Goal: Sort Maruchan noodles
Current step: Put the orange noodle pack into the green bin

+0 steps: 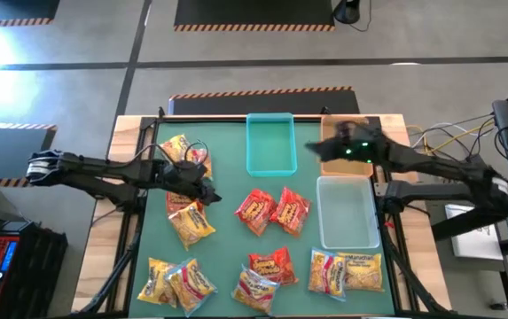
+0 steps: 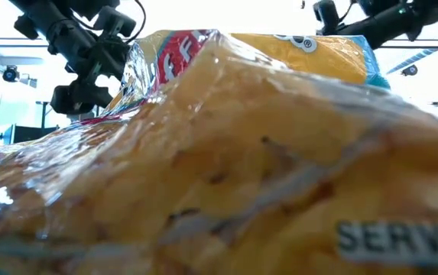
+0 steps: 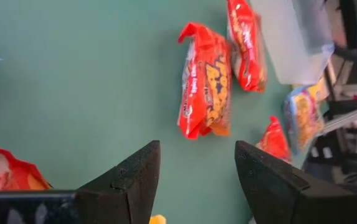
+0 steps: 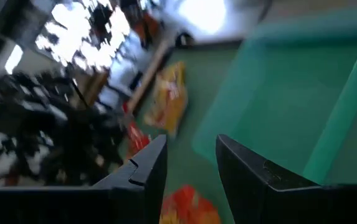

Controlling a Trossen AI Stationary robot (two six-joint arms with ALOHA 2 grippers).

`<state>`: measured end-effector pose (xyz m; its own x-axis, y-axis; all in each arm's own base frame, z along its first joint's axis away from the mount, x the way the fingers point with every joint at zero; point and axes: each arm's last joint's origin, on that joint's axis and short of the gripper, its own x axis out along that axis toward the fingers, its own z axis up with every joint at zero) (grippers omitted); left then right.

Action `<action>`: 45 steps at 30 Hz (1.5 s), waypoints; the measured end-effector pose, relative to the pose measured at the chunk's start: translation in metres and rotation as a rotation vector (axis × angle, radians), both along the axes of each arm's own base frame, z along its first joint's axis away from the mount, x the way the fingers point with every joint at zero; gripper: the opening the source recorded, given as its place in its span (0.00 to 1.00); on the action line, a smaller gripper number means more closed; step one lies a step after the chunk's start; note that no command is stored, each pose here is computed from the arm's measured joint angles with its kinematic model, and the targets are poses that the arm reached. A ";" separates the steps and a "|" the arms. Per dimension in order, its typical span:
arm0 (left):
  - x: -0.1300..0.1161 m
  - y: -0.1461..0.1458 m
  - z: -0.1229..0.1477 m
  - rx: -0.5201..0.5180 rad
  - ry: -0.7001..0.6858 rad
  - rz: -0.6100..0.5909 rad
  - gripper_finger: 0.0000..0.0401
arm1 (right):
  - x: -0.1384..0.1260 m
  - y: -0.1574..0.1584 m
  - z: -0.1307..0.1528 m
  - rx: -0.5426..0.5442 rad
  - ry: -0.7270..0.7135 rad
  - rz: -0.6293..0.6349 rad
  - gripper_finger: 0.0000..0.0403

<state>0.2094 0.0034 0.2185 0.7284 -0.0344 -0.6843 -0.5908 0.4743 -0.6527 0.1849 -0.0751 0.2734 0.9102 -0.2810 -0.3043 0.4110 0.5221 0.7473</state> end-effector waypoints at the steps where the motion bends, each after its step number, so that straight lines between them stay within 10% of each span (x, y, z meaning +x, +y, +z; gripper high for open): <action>1: 0.002 -0.001 -0.001 0.015 0.001 -0.011 0.47 | 0.006 0.002 0.002 0.006 0.000 0.025 0.32; 23: 0.064 -0.001 -0.055 0.156 -0.068 -0.125 0.47 | 0.078 0.083 -0.048 0.141 0.282 0.247 0.31; 45: 0.072 0.002 -0.067 0.145 -0.059 -0.008 0.47 | 0.131 0.121 -0.100 0.108 0.341 0.376 0.30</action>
